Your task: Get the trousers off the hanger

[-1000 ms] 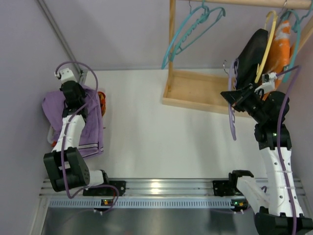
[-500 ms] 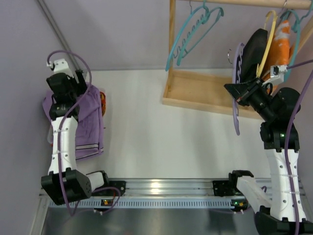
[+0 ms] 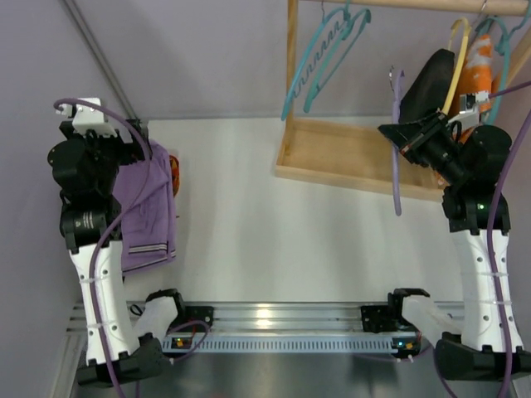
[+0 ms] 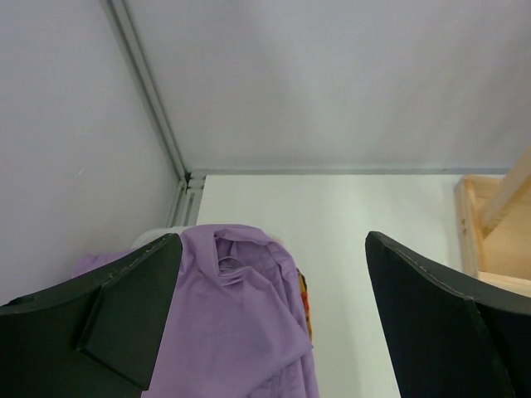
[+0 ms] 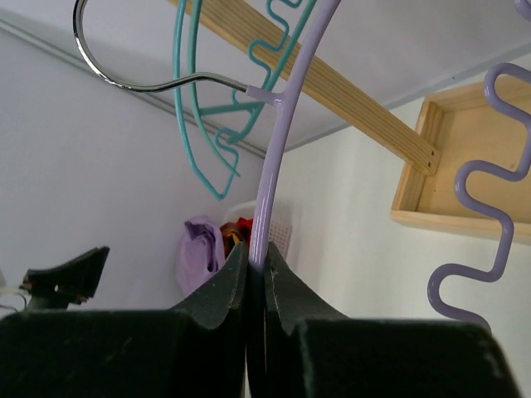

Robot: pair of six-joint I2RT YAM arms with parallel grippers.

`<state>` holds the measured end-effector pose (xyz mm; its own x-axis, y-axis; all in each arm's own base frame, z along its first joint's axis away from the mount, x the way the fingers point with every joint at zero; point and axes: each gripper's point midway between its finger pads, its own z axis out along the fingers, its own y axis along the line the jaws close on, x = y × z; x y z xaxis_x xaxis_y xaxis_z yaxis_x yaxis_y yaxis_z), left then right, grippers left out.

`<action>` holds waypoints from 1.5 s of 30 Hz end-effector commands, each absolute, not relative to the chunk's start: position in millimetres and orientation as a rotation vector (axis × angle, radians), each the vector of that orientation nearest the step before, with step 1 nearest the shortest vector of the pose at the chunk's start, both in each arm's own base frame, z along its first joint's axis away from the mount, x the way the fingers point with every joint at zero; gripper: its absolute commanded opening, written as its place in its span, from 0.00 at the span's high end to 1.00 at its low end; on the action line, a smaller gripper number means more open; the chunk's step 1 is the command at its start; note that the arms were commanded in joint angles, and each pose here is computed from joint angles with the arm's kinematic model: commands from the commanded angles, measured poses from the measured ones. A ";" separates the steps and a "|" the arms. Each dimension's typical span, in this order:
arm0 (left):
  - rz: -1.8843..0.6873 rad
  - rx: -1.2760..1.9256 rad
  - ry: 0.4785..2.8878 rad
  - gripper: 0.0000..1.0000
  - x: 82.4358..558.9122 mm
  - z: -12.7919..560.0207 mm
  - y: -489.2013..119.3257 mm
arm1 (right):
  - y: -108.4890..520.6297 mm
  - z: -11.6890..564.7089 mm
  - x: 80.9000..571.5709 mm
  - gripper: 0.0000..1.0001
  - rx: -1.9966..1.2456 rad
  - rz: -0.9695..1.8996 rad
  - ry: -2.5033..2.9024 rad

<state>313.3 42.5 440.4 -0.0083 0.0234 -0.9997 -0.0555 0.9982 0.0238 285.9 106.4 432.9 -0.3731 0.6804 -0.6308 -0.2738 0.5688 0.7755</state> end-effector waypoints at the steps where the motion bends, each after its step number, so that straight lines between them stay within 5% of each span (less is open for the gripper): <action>1: -0.042 0.065 1.533 0.02 298.1 451.5 16.1 | 107.2 494.8 297.0 1.00 0.349 1.125 1.485; 8: -0.126 0.054 1.489 0.02 280.9 464.6 1.6 | 128.6 557.7 320.3 1.00 0.363 1.297 1.358; 23: -0.303 0.062 1.504 0.02 266.6 452.4 -24.9 | 137.7 589.1 402.9 1.00 0.406 1.327 1.260; 41: -0.272 0.023 1.520 0.02 264.7 437.3 -18.1 | 149.2 541.3 459.7 1.00 0.472 1.279 1.361; 45: -0.276 0.022 1.515 0.02 263.2 439.9 -18.9 | 148.1 528.7 460.3 0.80 0.493 1.256 1.398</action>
<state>264.8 -19.4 431.8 0.0018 -0.1652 -0.9863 0.1953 0.9673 -0.1616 480.2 149.7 493.6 -0.3361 0.8506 -0.4043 -0.2548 0.3312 0.9085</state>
